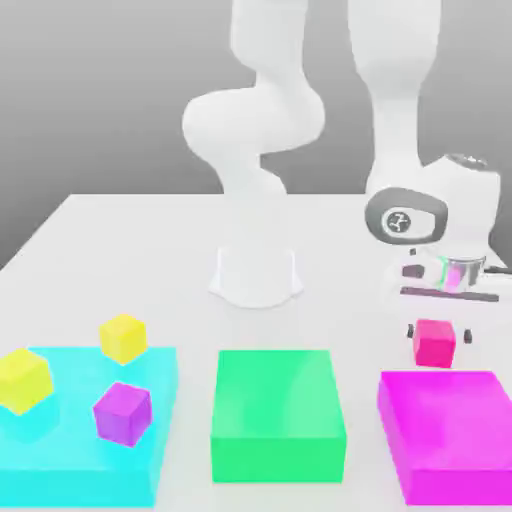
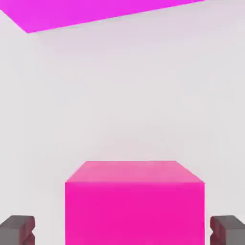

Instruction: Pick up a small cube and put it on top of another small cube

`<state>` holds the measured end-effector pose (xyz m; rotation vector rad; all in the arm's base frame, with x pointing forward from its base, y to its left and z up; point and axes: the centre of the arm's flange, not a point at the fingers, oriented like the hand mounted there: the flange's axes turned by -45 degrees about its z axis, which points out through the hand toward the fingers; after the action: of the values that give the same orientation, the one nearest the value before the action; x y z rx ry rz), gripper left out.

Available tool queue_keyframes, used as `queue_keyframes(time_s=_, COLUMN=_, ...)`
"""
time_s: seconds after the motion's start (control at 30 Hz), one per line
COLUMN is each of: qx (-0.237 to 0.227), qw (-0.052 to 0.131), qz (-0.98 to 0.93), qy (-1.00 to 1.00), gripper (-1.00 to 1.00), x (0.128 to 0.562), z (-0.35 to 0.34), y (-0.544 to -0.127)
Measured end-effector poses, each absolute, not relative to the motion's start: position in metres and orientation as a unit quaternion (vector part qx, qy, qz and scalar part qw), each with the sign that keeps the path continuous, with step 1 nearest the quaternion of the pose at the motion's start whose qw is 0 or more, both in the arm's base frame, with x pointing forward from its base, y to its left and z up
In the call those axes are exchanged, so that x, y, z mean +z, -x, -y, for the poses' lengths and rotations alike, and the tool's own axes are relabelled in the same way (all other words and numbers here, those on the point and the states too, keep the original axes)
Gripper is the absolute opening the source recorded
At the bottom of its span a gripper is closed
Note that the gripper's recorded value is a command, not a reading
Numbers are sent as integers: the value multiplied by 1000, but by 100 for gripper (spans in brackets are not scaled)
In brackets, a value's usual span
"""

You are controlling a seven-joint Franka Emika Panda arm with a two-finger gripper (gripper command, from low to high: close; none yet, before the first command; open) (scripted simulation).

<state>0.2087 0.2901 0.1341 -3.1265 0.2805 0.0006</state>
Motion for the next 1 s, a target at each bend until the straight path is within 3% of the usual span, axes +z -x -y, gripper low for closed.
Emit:
queue_keyframes(time_s=0.2, qx=0, qw=2, qz=-89, qy=996, gripper=-100, x=134, z=-290, y=-209)
queue_keyframes(time_s=0.67, qx=-1, qw=0, qz=-76, qy=997, gripper=-100, x=202, z=-295, y=-210)
queue_keyframes(time_s=0.77, qx=-2, qw=-1, qz=-178, qy=984, gripper=-100, x=213, z=-242, y=-286)
queue_keyframes(time_s=1.0, qx=-2, qw=-3, qz=-300, qy=954, gripper=-100, x=244, z=-134, y=-384)
